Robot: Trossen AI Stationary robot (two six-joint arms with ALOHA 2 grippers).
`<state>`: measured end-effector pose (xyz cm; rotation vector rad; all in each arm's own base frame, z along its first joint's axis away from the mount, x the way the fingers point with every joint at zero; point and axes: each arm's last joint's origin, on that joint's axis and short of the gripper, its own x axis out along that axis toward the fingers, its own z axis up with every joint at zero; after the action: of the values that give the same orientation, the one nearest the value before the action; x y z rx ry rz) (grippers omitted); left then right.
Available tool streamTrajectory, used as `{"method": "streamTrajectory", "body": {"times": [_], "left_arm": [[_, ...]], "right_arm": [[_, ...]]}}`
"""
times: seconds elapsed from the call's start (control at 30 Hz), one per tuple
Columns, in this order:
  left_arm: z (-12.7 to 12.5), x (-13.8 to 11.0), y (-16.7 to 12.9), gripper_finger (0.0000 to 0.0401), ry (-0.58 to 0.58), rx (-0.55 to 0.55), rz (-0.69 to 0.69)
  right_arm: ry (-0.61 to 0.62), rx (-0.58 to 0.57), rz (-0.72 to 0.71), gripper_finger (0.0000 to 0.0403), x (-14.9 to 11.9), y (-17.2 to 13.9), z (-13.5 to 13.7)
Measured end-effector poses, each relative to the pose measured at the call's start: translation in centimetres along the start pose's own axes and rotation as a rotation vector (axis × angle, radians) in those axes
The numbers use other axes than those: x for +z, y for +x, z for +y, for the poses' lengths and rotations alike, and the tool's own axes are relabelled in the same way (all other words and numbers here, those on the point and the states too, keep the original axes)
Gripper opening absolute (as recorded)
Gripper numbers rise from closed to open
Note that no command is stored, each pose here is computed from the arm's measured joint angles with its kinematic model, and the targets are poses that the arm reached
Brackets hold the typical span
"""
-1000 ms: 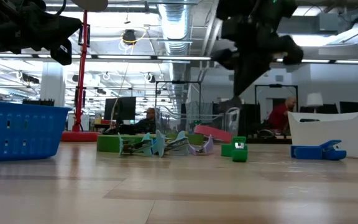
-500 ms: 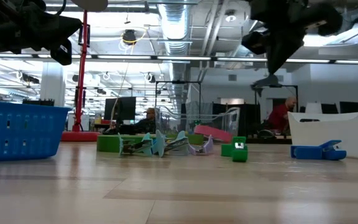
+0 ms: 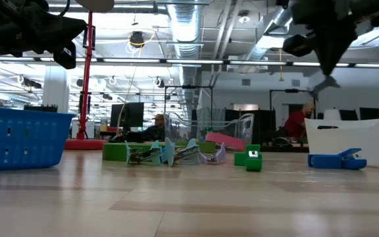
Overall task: Pick and place Stapler, Stapler remover, tape
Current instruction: Put the black stapler remover into the white bin
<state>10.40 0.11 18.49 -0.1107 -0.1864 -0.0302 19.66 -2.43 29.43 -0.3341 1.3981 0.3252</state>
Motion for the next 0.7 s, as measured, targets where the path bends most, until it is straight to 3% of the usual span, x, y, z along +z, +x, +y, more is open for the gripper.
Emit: {"method": "streamTrajectory", "body": {"times": [0.27, 0.7], "left_arm": [[0.0, 0.0, 0.0, 0.0008, 0.000, 0.000, 0.000], [0.0, 0.0, 0.0, 0.0008, 0.000, 0.000, 0.000]], "right_arm": [[0.058, 0.075, 0.116, 0.0000, -2.1, 1.0, 0.2], [0.083, 0.086, 0.132, 0.0004, -2.4, 1.8, 0.2]]}}
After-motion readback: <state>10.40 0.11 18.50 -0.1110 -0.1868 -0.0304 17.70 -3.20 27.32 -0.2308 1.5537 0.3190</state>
